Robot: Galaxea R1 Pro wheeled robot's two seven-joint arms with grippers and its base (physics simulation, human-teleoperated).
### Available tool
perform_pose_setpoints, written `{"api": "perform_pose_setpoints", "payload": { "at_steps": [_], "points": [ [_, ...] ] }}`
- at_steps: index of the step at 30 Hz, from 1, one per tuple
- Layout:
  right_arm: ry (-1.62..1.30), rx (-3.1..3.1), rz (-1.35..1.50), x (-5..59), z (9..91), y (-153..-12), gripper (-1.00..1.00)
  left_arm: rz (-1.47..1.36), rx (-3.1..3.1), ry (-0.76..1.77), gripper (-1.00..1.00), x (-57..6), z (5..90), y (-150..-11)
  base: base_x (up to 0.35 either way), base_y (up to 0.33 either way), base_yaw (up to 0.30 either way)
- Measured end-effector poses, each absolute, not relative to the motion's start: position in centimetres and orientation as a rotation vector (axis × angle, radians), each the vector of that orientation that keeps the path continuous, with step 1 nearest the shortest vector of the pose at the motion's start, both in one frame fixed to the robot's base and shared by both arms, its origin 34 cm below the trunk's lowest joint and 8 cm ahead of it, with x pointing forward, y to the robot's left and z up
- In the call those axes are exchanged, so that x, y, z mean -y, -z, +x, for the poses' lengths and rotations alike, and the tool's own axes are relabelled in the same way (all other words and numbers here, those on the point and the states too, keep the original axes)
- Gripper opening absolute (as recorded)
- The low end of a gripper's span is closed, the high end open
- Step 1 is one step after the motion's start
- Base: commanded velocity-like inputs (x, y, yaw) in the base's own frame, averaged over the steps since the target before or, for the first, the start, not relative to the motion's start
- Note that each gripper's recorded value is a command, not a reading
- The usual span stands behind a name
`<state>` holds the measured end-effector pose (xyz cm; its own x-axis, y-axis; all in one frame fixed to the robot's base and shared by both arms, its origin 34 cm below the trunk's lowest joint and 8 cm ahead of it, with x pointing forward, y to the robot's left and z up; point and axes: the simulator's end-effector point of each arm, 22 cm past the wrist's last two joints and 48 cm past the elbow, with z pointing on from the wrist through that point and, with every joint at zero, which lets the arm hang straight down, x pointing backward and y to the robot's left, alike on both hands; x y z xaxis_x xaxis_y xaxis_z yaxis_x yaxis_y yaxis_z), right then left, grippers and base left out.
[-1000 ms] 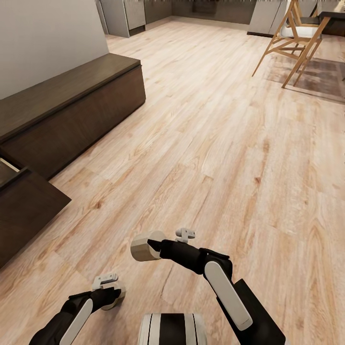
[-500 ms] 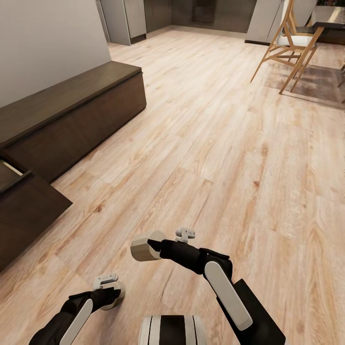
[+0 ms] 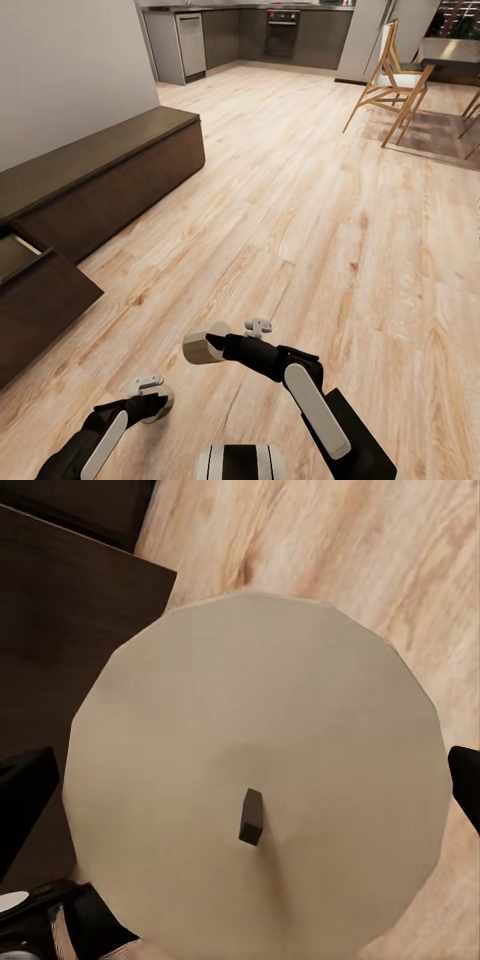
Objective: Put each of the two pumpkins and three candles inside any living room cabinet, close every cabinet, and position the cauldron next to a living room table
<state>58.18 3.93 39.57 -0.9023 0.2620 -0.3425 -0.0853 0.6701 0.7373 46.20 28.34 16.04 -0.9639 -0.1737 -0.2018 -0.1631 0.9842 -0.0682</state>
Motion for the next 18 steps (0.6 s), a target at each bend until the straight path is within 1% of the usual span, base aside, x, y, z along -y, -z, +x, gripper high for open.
{"api": "perform_pose_setpoints", "payload": {
  "at_steps": [10, 14, 16, 18],
  "points": [
    [-1.097, -2.428, 0.124, -3.6, 58.7, -41.4, -1.00, -0.217, -2.886, 0.100, -1.00, -28.2, 49.2, -19.8, 0.000, 0.000, 0.000],
    [-1.081, -2.413, 0.137, -2.8, 59.3, -42.1, -1.00, -0.291, -2.917, 0.064, -1.00, -31.7, 49.6, -22.2, 0.000, 0.000, 0.000],
    [-1.078, -2.408, 0.136, -2.7, 59.4, -42.5, -1.00, -0.329, -2.945, -0.012, -1.00, -35.5, 49.2, -23.5, 0.000, 0.000, 0.000],
    [-1.075, -2.403, 0.131, -2.7, 59.5, -42.9, -1.00, -0.377, -2.944, -0.006, -1.00, -37.0, 49.4, -24.6, 0.000, 0.000, 0.000]
  ]
}}
